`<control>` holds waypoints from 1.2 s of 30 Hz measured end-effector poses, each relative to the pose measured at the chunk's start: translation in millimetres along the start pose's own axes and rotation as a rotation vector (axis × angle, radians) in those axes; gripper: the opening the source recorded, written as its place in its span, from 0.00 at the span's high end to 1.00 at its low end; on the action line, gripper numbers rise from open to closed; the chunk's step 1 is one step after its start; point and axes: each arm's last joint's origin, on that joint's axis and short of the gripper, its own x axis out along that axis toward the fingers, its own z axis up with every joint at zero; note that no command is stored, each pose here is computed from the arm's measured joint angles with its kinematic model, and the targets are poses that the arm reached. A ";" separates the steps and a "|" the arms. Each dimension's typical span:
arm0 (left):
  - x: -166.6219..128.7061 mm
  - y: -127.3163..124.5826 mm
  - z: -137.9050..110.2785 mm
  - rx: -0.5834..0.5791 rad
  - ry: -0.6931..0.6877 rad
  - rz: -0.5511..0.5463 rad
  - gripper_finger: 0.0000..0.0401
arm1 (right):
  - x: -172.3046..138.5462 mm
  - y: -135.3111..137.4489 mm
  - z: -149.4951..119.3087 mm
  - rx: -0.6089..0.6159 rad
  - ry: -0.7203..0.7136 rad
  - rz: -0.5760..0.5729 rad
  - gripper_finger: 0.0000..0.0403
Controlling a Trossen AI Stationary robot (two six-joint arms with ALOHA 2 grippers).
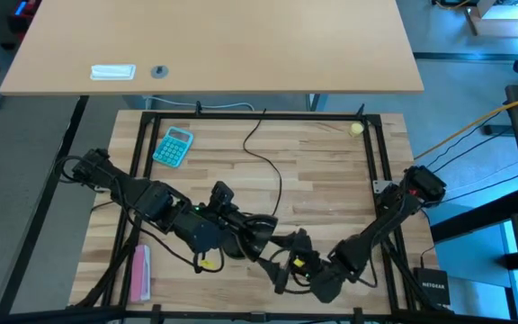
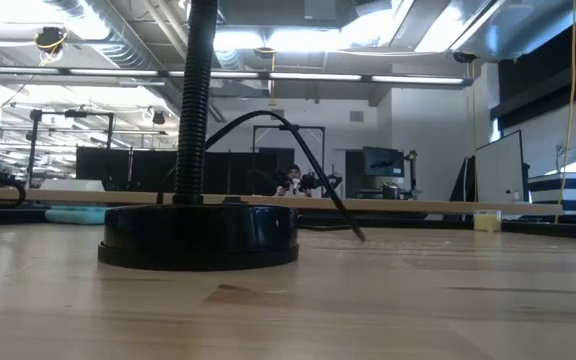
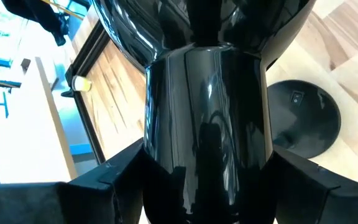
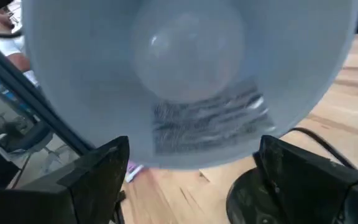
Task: Screw lightbulb
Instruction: Remove the lightbulb from the black lamp
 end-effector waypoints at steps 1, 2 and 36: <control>0.1 0.0 0.4 -0.002 -0.003 0.001 0.38 | -1.8 -1.0 2.3 0.005 -0.003 -0.003 0.10; 0.1 0.1 0.7 -0.003 -0.005 0.001 0.38 | -4.5 -1.7 6.7 0.014 -0.017 -0.009 0.10; 2.8 5.2 -1.8 -0.062 0.007 0.004 0.38 | 11.1 -13.1 44.3 0.204 -0.053 0.123 0.35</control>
